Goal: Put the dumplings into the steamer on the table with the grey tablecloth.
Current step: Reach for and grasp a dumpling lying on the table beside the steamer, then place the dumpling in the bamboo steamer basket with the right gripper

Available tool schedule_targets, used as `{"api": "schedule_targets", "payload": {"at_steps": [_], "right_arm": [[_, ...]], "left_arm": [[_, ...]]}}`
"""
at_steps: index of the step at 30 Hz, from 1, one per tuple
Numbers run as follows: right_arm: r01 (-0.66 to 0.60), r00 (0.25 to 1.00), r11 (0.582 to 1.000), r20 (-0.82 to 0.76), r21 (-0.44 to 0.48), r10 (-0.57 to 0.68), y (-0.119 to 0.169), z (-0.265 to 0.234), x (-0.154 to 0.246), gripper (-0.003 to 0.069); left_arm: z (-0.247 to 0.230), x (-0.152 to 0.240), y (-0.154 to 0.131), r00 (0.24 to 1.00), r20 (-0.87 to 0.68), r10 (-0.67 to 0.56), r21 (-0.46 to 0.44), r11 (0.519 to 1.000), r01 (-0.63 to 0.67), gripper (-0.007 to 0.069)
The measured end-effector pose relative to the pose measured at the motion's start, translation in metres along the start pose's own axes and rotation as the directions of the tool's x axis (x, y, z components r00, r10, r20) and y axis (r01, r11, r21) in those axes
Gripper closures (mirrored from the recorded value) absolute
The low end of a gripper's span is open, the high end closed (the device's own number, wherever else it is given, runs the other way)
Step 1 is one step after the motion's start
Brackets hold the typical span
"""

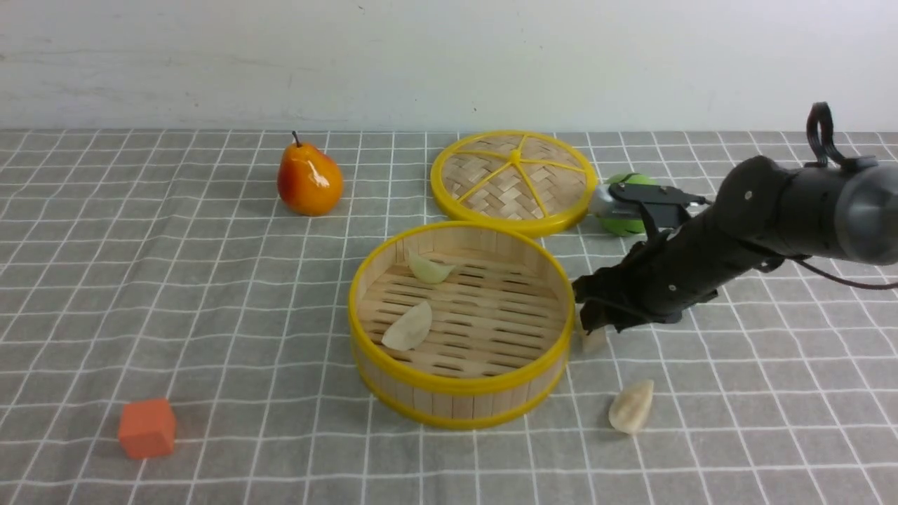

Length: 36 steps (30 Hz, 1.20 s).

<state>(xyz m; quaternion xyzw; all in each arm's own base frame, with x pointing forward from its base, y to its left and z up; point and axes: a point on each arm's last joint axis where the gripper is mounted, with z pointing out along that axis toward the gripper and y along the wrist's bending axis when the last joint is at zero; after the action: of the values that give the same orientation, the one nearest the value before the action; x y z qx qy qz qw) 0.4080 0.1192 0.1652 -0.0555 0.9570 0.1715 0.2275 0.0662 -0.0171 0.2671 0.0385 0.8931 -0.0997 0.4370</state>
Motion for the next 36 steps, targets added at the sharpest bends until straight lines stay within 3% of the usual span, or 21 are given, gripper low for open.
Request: {"api": "schedule_targets", "payload": {"at_steps": [3, 8, 15, 21, 26, 30, 34, 36], "right_arm": [[-0.004, 1.0, 1.0, -0.01, 0.003, 0.004, -0.002, 0.007, 0.002, 0.036], [0.037, 0.999, 0.999, -0.012, 0.025, -0.036, -0.004, 0.006, 0.001, 0.0496], [0.188, 0.982, 0.98, 0.004, 0.065, -0.189, 0.006, -0.034, -0.017, 0.0493], [0.278, 0.944, 0.961, 0.187, -0.007, -0.272, 0.062, -0.08, -0.05, 0.0493], [0.341, 0.914, 0.939, 0.25, -0.043, -0.32, 0.102, -0.046, -0.046, 0.0493], [0.302, 0.937, 0.952, 0.195, -0.039, -0.29, 0.096, 0.001, -0.036, 0.0493], [0.252, 0.959, 0.967, 0.145, -0.037, -0.244, 0.087, 0.026, -0.028, 0.0424], [0.225, 0.965, 0.973, 0.147, -0.041, -0.217, 0.087, 0.025, -0.028, 0.0323]], "left_arm": [[0.003, 0.0, 0.0, 1.0, 0.023, 0.012, 0.004, 1.0, -0.012, 0.0639], [0.004, 0.0, -0.001, 0.999, 0.038, 0.014, 0.011, 1.0, -0.014, 0.0639], [0.004, 0.0, -0.001, 0.999, 0.044, 0.014, 0.015, 1.0, -0.014, 0.0639], [0.004, -0.002, -0.002, 0.998, 0.066, 0.013, 0.027, 1.0, -0.015, 0.0639], [0.004, -0.002, -0.002, 0.997, 0.07, 0.013, 0.029, 0.999, -0.015, 0.0639], [0.005, -0.002, -0.002, 0.998, 0.068, 0.013, 0.029, 0.999, -0.015, 0.0639], [0.005, -0.001, -0.002, 0.998, 0.067, 0.012, 0.03, 0.999, -0.014, 0.0639], [0.005, -0.001, -0.003, 0.998, 0.066, 0.008, 0.034, 0.999, -0.01, 0.0639]]}}
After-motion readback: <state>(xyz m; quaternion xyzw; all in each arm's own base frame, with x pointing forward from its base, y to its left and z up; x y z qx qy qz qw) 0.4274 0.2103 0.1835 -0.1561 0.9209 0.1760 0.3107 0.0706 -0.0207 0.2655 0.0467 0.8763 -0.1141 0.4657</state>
